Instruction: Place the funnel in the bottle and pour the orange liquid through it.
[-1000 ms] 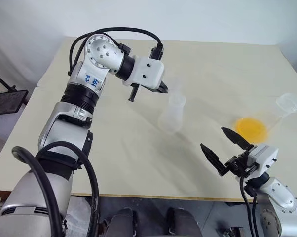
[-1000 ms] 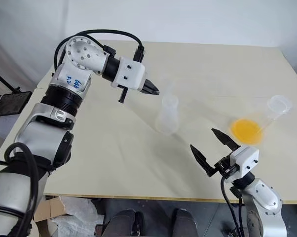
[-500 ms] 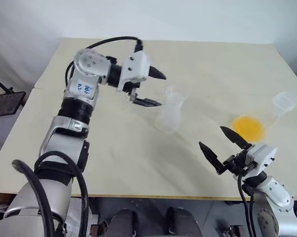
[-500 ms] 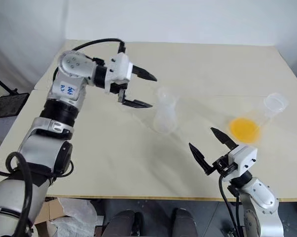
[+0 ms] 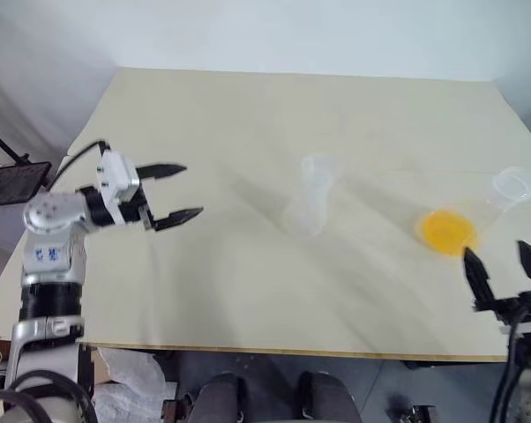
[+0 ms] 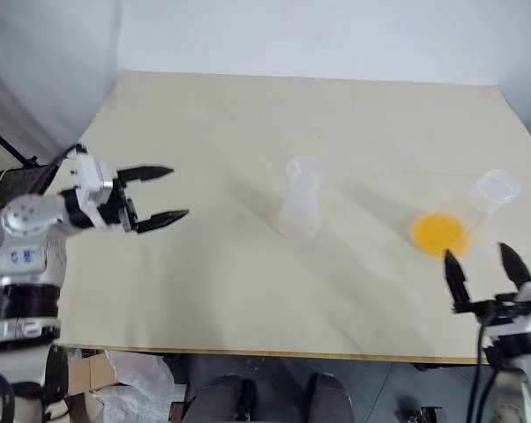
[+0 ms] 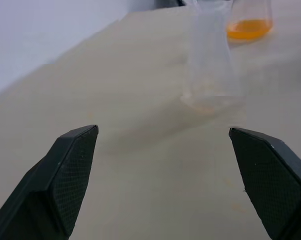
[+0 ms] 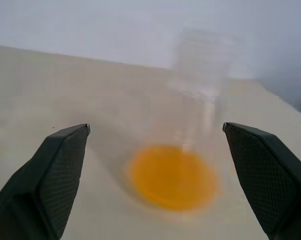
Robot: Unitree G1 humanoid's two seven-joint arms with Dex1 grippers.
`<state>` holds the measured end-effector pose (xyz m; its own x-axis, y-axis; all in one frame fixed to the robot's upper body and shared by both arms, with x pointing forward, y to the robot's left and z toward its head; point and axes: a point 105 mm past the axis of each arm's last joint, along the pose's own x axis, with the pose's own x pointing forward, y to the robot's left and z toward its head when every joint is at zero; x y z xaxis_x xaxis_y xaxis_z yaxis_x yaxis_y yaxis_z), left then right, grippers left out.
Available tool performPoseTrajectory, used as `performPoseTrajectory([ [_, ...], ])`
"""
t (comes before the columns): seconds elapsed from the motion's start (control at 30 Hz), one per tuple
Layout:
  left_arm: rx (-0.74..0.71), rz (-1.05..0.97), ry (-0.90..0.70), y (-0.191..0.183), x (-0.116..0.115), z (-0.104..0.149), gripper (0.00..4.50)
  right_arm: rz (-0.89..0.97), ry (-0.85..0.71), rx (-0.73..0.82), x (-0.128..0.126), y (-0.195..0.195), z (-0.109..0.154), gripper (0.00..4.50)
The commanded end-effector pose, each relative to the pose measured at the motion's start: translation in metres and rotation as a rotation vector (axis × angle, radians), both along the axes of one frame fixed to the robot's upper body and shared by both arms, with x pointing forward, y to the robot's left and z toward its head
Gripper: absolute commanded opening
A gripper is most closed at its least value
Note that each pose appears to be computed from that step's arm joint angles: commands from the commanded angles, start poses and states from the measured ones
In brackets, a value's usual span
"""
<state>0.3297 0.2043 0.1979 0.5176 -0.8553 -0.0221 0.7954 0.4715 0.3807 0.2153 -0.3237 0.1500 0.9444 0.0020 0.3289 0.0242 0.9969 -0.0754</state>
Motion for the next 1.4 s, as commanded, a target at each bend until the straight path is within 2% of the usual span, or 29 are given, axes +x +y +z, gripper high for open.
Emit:
performPoseTrajectory([
  [0.03, -0.072, -0.037, 0.008, -0.009, -0.024, 0.006, 4.45, -0.048, -0.048, 0.022, 0.001, -0.011, 0.011, 4.50],
  [0.13, -0.066, -0.048, 0.075, -0.014, -0.038, -0.010, 4.45, -0.067, 0.006, 0.051, 0.013, -0.015, 0.006, 4.50],
  [0.43, -0.184, -0.058, 0.102, -0.035, -0.049, -0.009, 4.45, 0.015, 0.041, 0.067, 0.071, -0.007, 0.029, 4.50],
  [0.63, -0.202, -0.084, 0.115, -0.046, -0.056, -0.011, 4.45, 0.025, 0.044, 0.067, 0.105, -0.006, 0.046, 4.50],
  [0.93, -0.214, -0.096, 0.100, -0.054, -0.062, -0.008, 4.45, 0.004, 0.051, 0.106, 0.128, -0.008, 0.054, 4.50],
  [1.2, -0.218, -0.117, 0.089, -0.061, -0.063, -0.006, 4.45, -0.064, 0.080, 0.117, 0.141, -0.019, 0.047, 4.50],
  [1.4, -0.222, -0.121, 0.078, -0.063, -0.062, -0.004, 4.50, -0.048, 0.037, 0.138, 0.143, -0.016, 0.053, 3.19],
])
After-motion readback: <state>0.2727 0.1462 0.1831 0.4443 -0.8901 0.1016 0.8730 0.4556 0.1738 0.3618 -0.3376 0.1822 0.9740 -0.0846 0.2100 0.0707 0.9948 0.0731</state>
